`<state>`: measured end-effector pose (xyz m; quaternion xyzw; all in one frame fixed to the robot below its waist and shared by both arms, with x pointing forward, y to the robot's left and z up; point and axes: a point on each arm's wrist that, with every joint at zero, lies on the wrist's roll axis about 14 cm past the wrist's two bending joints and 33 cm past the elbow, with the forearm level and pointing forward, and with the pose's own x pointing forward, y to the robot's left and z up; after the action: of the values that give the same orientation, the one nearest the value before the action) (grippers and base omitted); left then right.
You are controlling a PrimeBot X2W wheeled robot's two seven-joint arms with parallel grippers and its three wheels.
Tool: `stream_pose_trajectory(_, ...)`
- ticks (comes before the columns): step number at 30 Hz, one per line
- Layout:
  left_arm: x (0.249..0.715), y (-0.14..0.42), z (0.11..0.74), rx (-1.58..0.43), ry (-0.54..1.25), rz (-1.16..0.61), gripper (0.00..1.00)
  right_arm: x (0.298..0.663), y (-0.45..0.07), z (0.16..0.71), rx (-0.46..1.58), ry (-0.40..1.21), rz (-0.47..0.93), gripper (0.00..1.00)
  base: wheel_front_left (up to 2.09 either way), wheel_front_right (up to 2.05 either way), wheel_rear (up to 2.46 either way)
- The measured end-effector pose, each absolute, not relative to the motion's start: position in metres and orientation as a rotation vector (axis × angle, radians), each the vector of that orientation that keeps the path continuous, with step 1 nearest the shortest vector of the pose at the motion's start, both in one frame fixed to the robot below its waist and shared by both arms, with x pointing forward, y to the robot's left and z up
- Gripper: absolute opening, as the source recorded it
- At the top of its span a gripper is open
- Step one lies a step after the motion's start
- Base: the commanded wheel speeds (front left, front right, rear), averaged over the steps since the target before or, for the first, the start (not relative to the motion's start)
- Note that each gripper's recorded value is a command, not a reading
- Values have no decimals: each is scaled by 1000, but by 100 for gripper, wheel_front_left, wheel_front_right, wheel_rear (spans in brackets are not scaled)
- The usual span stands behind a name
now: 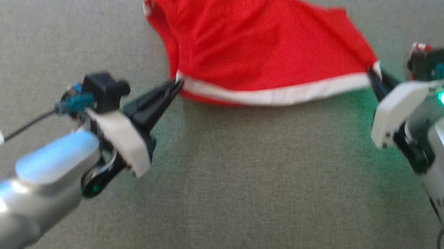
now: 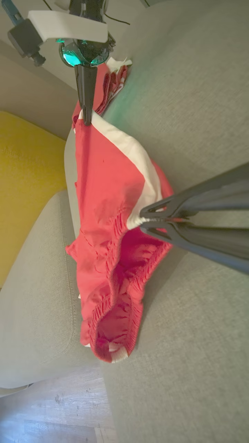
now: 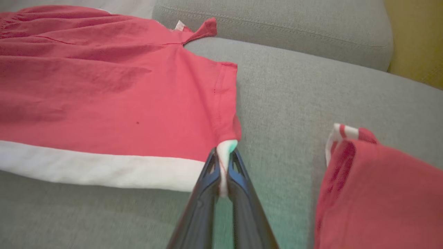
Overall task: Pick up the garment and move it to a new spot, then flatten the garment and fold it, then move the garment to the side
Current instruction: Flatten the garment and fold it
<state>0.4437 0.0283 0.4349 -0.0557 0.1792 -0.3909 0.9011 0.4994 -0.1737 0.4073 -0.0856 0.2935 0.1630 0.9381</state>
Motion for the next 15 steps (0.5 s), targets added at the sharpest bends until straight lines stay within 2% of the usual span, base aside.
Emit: stream_pose_trajectory(15,368,30,455,-84,350,-874,0,411,-210,422,-179,710,361,0,0,0,0)
